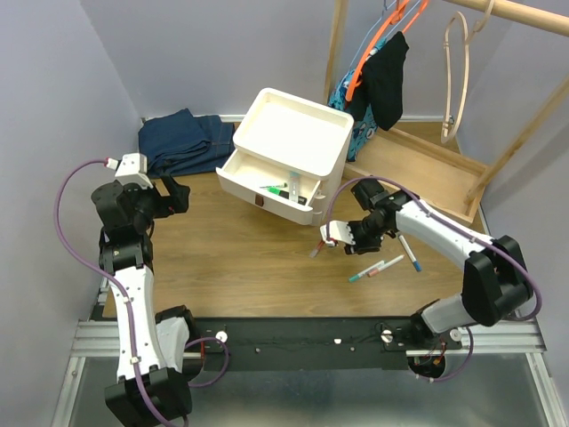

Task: Sort the stationery into containers
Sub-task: Pick up the pen from the center of the board.

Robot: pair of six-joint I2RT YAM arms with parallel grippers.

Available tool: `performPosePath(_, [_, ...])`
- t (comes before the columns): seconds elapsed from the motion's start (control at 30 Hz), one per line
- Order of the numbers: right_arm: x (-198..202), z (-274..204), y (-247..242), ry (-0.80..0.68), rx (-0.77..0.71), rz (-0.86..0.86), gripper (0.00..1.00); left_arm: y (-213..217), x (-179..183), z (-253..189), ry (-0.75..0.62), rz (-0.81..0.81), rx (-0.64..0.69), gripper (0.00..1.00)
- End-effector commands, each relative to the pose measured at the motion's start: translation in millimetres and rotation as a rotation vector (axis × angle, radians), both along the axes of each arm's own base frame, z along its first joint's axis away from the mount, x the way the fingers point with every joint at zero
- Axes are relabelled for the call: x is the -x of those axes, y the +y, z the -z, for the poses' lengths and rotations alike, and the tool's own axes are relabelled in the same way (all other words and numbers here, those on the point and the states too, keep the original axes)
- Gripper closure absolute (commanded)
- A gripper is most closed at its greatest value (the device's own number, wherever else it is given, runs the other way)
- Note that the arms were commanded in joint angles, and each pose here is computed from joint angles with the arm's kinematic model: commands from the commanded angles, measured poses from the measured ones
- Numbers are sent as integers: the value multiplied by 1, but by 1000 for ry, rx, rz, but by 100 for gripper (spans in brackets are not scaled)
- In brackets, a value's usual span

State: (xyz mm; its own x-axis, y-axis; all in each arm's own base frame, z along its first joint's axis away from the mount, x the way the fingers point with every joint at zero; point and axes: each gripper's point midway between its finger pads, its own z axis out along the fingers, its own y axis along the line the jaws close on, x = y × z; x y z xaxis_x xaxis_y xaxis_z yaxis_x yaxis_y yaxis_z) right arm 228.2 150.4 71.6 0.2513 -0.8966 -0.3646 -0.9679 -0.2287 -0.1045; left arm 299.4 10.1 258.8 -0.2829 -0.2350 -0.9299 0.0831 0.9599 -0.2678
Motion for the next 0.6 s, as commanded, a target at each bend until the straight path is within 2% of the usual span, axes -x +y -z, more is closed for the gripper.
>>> performPosePath(0.0, [-22, 11, 3, -52, 3, -24, 56, 5, 6, -2, 7, -19, -19, 1])
performPosePath(0.57, [-33, 59, -11, 4, 48, -19, 61, 13, 5, -2, 22, -35, -23, 1])
